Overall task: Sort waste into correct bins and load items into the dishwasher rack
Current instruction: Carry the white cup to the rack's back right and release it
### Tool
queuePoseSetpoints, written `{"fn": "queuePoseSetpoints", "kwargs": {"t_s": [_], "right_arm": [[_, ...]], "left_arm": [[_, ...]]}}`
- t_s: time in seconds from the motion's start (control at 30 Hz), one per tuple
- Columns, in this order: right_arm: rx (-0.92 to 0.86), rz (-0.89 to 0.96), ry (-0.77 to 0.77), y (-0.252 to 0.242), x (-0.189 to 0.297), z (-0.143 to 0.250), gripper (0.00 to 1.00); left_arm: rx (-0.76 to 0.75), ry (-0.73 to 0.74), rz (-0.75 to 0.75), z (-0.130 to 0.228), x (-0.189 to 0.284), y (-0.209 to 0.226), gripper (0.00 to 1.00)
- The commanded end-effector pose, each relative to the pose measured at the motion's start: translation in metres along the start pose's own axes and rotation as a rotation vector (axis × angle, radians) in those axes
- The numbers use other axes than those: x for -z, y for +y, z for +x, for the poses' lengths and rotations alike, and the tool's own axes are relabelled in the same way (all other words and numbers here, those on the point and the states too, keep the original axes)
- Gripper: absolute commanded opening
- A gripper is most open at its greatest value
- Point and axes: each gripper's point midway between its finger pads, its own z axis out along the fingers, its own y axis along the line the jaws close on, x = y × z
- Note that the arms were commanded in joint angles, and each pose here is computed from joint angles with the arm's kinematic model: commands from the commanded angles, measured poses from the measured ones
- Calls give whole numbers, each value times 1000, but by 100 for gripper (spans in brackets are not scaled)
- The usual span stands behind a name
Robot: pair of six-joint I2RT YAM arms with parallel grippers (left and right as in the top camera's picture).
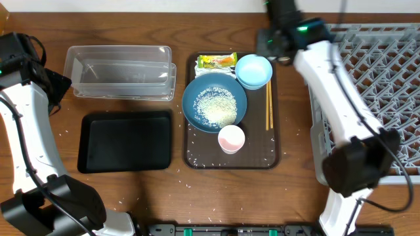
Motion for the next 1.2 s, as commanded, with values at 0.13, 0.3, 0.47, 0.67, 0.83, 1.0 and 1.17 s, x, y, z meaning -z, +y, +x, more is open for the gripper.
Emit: {"fn": "queuePoseSetpoints", "kwargs": {"t_s": [0.13,0.3,0.47,0.67,0.83,1.0,1.17], "right_arm": [[27,-39,20,-60,18,-12,1],[-36,-97,30,-114,21,-19,1],[-117,-339,-44,-156,41,-35,1],[-264,-476,-181,-228,77,-48,1],[-234,-437,-262,-283,94,-39,1],[-161,-392,-293,-309,87,-31,1],[-118,-390,-306,-320,62,-30,1]], "left_arm": [[8,-6,-7,-2,0,1,93],[8,-6,-7,-2,0,1,93],[8,-6,-7,-2,0,1,93],[8,-6,-7,-2,0,1,93],[8,-6,-7,-2,0,1,93],[8,-6,-7,-2,0,1,93],[8,-6,-7,-2,0,1,93]]}}
